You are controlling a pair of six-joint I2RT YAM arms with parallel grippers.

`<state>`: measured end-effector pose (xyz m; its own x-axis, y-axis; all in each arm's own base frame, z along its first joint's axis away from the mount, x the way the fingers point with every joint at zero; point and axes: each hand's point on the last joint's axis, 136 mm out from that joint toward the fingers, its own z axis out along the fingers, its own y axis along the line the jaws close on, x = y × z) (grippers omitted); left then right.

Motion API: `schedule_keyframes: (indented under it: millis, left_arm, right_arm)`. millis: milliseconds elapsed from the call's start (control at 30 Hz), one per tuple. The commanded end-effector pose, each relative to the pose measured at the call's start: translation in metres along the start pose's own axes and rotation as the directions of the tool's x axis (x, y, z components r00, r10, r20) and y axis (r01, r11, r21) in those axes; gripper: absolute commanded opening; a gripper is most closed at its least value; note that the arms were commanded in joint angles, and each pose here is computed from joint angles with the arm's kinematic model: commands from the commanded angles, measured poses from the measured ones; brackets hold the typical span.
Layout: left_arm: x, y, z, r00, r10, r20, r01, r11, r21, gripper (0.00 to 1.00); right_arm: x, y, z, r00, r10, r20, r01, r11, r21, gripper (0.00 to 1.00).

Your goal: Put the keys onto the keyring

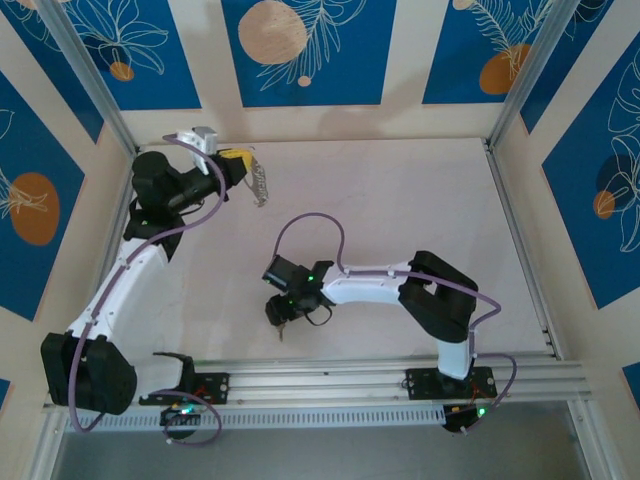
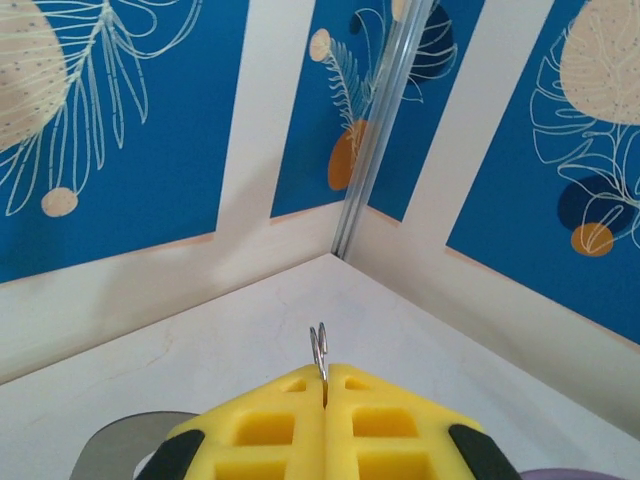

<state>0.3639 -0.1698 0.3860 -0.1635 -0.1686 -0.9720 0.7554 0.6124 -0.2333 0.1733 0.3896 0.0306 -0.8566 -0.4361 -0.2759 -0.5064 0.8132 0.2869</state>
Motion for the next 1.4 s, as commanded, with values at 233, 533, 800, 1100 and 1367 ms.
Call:
schedule_keyframes:
  millis: [233, 533, 800, 1100, 1367]
  left_arm:
    - [-0.022, -0.002, -0.012, 0.996, 0.027, 0.080, -0.031, 0.999, 0.040, 0.00]
    - [-0.030, -0.006, -0.012, 0.996, 0.029, 0.086, -0.035, 0.997, 0.065, 0.00]
    - [-0.033, -0.010, -0.012, 0.996, 0.018, 0.084, -0.025, 0.996, 0.086, 0.00]
    - [-0.035, -0.017, -0.016, 0.996, 0.012, 0.084, -0.021, 0.995, 0.097, 0.00]
    - [-0.028, -0.020, -0.012, 0.999, -0.040, 0.036, 0.035, 0.991, 0.132, 0.00]
  right_arm:
    - [0.017, -0.008, 0.014, 0.993, -0.035, -0.111, 0.044, 0.996, 0.082, 0.55]
    - [0.024, -0.012, 0.018, 0.987, -0.080, -0.138, 0.099, 0.986, 0.135, 0.53]
    - [0.032, -0.022, 0.023, 0.979, -0.145, -0.141, 0.176, 0.956, 0.236, 0.46]
    - [0.020, -0.074, 0.010, 0.995, -0.070, -0.068, 0.090, 0.927, 0.365, 0.37]
    - [-0.011, -0.142, -0.021, 0.988, 0.144, 0.057, -0.155, 0.919, 0.362, 0.38]
